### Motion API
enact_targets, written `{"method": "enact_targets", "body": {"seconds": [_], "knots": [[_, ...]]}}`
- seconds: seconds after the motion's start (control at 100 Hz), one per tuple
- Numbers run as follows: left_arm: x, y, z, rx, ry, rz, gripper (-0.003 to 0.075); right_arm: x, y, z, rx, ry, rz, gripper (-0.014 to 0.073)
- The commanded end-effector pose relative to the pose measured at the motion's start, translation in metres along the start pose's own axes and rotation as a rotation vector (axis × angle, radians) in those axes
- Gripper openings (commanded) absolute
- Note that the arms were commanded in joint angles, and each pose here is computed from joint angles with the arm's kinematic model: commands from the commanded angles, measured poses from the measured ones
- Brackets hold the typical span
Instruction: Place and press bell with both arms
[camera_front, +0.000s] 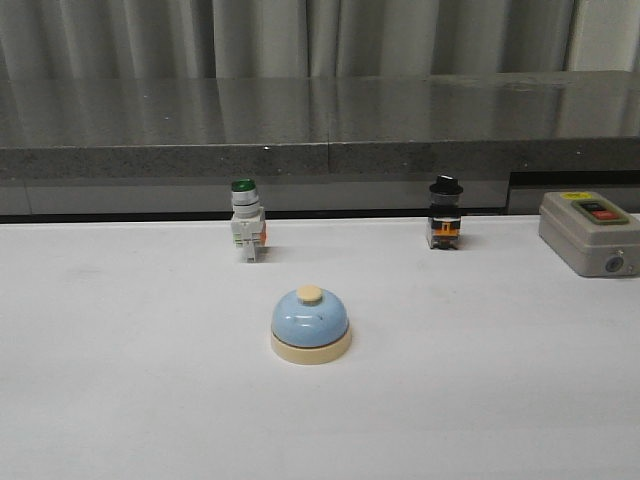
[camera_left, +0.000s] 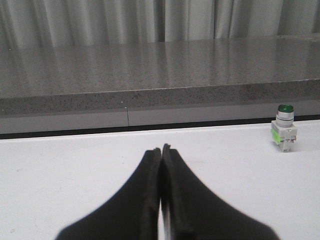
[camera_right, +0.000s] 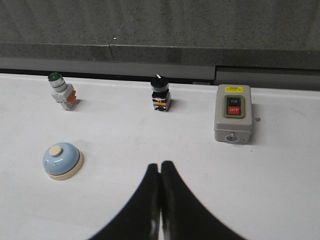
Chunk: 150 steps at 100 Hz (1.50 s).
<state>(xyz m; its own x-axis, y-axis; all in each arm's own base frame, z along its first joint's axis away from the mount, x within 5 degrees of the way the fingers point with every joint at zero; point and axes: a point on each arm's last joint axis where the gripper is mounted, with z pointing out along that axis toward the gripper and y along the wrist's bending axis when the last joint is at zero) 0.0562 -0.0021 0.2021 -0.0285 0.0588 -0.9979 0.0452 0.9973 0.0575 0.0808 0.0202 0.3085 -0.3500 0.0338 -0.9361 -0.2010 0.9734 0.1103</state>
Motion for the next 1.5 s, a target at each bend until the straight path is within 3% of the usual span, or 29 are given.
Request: {"method": "enact_targets", "body": {"seconds": [0.0, 0.3, 0.5, 0.77, 0.97, 1.49], "knots": [[0.004, -0.001, -0.001, 0.0, -0.077, -0.013, -0.002, -0.013, 0.0, -0.004, 0.004, -0.091, -0.013, -0.006], [0.004, -0.001, -0.001, 0.0, -0.077, -0.013, -0.0019, -0.013, -0.003, -0.003, 0.039, -0.095, -0.075, -0.006], [0.004, -0.001, -0.001, 0.0, -0.077, -0.013, -0.0019, -0.004, -0.006, -0.015, 0.071, -0.186, -0.127, -0.006], [0.004, -0.001, -0.001, 0.0, -0.077, -0.013, -0.002, 0.036, -0.014, -0.024, 0.167, -0.358, -0.116, -0.006], [0.004, -0.001, -0.001, 0.0, -0.077, -0.013, -0.002, 0.067, -0.016, -0.019, 0.163, -0.489, -0.12, -0.006], [0.004, -0.001, -0.001, 0.0, -0.077, -0.013, -0.0019, 0.099, -0.022, 0.004, 0.159, -0.471, -0.116, -0.006]]}}
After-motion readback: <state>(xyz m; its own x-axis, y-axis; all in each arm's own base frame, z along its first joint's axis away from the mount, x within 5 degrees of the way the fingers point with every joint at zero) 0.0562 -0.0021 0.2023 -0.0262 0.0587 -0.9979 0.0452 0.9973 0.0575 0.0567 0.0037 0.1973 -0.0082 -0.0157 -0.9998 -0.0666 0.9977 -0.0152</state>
